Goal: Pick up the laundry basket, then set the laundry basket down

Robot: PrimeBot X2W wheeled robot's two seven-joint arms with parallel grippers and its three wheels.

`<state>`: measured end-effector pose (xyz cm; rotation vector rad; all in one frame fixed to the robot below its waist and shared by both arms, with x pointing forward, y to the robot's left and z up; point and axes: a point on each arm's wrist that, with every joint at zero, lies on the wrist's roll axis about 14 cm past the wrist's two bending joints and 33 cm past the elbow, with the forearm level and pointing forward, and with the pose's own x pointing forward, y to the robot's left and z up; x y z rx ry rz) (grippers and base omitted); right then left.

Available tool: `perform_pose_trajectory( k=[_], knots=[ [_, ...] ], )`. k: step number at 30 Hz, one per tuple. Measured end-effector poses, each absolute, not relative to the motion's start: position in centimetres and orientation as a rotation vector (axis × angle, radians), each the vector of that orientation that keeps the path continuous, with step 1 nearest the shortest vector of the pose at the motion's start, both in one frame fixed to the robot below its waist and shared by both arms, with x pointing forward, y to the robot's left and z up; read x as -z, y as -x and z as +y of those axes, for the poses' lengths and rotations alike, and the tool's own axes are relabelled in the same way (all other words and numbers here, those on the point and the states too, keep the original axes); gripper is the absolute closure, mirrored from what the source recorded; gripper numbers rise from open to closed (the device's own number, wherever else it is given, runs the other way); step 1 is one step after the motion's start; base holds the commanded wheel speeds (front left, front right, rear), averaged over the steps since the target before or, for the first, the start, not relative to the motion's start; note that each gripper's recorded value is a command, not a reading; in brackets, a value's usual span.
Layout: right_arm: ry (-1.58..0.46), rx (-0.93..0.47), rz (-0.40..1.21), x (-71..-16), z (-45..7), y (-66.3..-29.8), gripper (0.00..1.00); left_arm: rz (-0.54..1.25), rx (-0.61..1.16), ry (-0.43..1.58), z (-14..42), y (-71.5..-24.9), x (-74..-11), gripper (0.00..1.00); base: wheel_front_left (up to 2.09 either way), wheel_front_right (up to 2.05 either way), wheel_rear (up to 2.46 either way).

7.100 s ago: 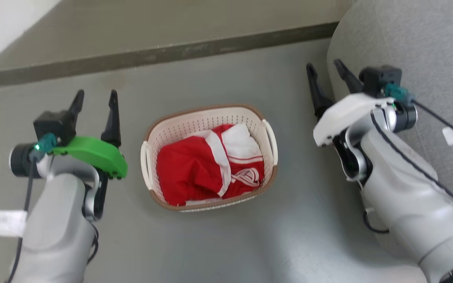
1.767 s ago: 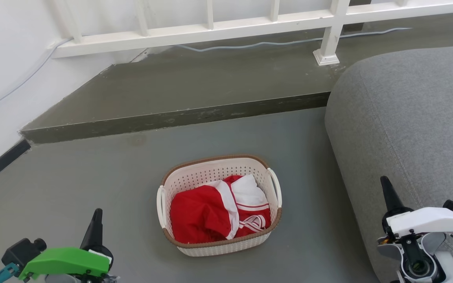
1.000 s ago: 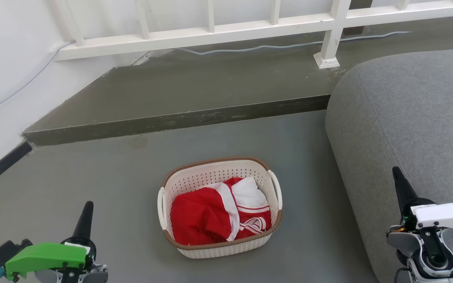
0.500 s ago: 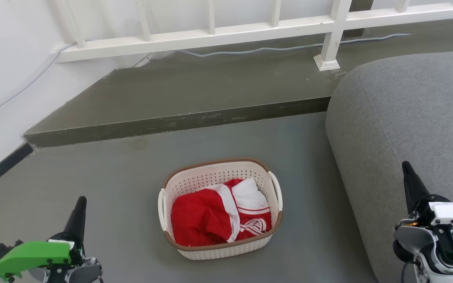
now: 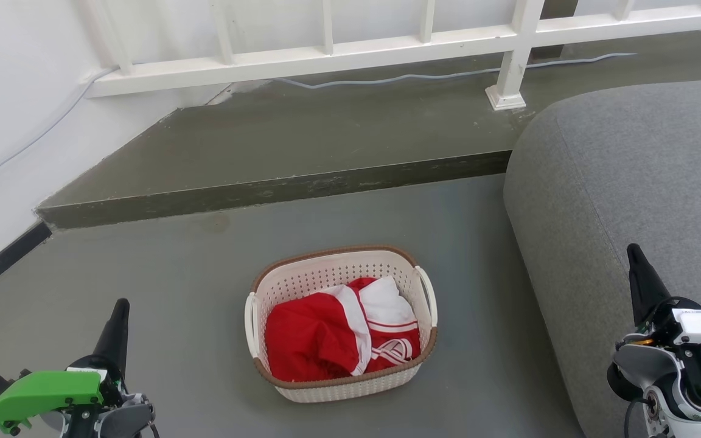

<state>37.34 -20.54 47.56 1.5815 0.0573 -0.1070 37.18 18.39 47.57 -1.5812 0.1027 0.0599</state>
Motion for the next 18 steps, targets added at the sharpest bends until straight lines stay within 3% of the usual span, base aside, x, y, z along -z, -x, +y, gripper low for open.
perform_pose_trajectory(
  k=[18],
  knots=[
    [-1.582,0.108,0.056,-47.56,-20.58,-37.33,1.0,0.103,-0.063,1.581,18.44,-37.15,-47.44,1.0,0.0,0.0,0.0]
  ],
)
